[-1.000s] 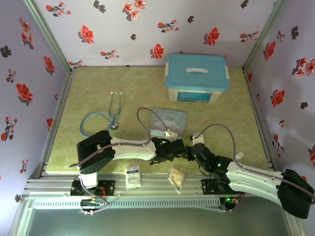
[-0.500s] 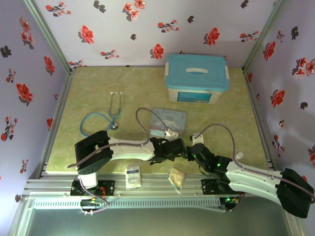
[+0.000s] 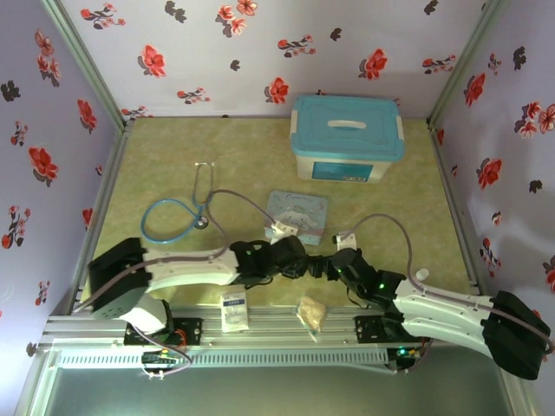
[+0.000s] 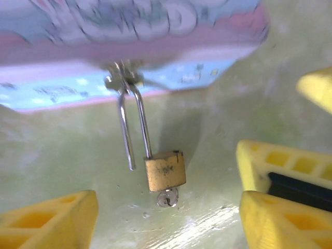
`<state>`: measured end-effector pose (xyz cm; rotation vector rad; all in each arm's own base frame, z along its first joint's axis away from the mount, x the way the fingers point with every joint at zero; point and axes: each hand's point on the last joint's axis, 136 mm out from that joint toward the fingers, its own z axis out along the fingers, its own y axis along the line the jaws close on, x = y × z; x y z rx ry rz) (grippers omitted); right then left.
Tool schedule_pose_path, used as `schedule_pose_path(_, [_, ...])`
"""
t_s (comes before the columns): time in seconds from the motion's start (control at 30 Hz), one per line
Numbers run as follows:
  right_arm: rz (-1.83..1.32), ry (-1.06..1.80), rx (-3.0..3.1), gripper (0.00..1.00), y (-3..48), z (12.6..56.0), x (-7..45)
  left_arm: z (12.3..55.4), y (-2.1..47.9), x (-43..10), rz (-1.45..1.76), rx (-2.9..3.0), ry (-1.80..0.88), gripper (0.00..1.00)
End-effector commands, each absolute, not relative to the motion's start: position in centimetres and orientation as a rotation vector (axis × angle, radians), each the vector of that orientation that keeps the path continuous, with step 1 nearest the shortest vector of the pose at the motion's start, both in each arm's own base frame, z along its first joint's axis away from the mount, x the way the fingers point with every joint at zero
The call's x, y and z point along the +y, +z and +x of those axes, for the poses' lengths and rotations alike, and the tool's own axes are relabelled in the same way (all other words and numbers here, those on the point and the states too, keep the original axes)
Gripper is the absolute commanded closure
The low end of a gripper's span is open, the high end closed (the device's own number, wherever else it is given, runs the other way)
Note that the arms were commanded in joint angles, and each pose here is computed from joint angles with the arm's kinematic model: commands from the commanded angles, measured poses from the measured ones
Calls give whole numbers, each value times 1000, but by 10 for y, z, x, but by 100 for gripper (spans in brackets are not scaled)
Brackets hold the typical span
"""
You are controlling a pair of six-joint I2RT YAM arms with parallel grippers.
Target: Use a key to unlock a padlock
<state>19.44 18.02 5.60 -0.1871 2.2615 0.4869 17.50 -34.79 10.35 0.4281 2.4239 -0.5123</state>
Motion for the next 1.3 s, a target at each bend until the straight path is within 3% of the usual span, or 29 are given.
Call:
schedule_pose_path(0.0, [-107,658,2217,1,79,200,203,189,152,-347,371,2281,-700,2])
schedule_pose_path(0.17, [-99,806,2221,1,90,202,230,212,164,-309,226,2231,-821,0])
schedule_pose_path(0.27, [-97,792,2272,14,89,206,242,223,156,-292,172,2256,-830,0])
schedule_pose_path(0.43, [-91,667,2388,27,70,213,254,221,145,-290,174,2287,-846,1])
schedule_pose_path(0.53, [-82,639,2429,41,60,214,260,217,138,-289,171,2308,-853,1])
schedule_pose_path(0.73, [-102,533,2440,50,56,212,257,213,132,-282,137,2298,-884,3])
schedule_pose_path(0.8, [-111,530,2446,57,54,211,258,212,130,-281,133,2297,-886,3])
schedule_pose_path(1.27, [-135,454,2539,60,25,208,264,210,125,-280,123,2303,-893,3])
